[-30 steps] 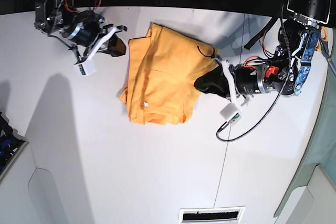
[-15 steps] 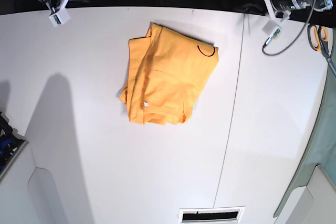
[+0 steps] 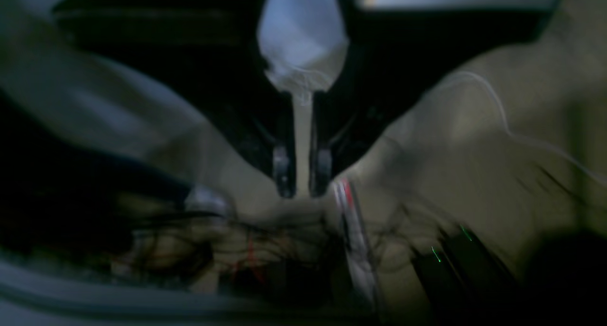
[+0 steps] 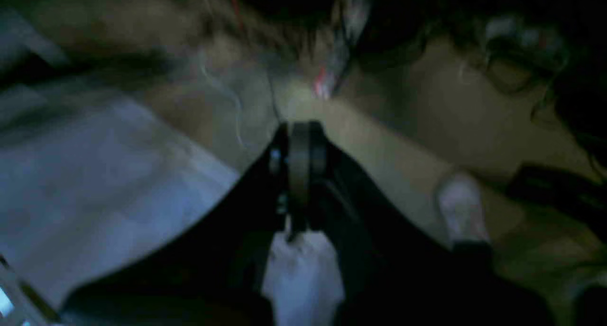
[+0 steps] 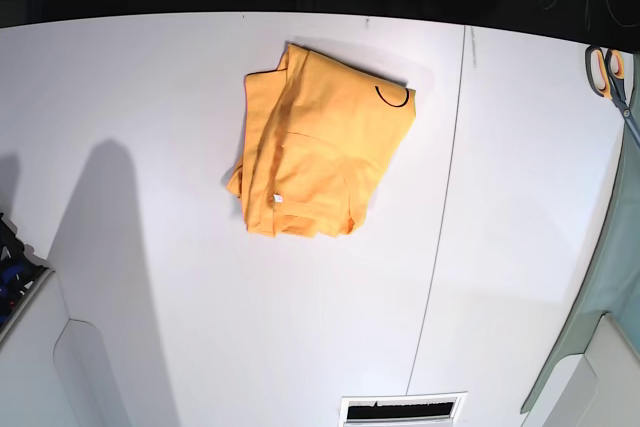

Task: Layout the t-shirt on the table in an organized manner, then fold the t-shirt properly

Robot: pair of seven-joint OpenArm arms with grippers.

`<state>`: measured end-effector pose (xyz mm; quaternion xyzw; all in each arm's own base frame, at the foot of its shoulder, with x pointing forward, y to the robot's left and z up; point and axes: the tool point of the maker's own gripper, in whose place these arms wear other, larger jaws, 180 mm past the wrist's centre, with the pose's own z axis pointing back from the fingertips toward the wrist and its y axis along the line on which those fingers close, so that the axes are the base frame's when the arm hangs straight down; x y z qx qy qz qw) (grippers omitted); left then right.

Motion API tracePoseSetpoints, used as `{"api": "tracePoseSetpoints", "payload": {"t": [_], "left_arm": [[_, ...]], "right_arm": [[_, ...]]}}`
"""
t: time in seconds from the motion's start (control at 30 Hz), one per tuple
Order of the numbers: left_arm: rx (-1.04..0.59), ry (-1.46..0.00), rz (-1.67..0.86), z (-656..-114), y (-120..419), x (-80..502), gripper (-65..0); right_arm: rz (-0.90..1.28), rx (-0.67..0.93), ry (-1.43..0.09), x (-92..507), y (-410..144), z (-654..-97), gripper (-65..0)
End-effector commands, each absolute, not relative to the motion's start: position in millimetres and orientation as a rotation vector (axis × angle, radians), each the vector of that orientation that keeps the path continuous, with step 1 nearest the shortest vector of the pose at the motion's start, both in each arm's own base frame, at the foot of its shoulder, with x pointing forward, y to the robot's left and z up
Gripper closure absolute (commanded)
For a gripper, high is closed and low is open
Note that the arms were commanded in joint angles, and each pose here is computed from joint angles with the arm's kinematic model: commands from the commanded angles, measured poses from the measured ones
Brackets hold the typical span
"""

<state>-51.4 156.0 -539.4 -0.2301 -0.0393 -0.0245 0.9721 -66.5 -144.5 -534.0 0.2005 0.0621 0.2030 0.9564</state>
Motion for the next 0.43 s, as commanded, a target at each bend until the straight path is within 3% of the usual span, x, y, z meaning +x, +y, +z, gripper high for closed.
{"api": "tracePoseSetpoints", "payload": {"t": [0.0, 0.2, 0.4], "left_arm": [[-0.434, -0.05, -0.01, -551, 161, -58, -5.8], [-0.359, 0.094, -0.001, -616, 158, -72, -5.8], [-0.289, 0.149, -0.065, -642, 145, -47, -5.8]], "right_arm": [[0.44, 0.39, 0.156, -73, -151, -540, 0.0], [0.506, 0.23, 0.322, -88, -184, -588, 0.0], [0.466, 0.19, 0.286, -36, -189, -613, 0.0]]}}
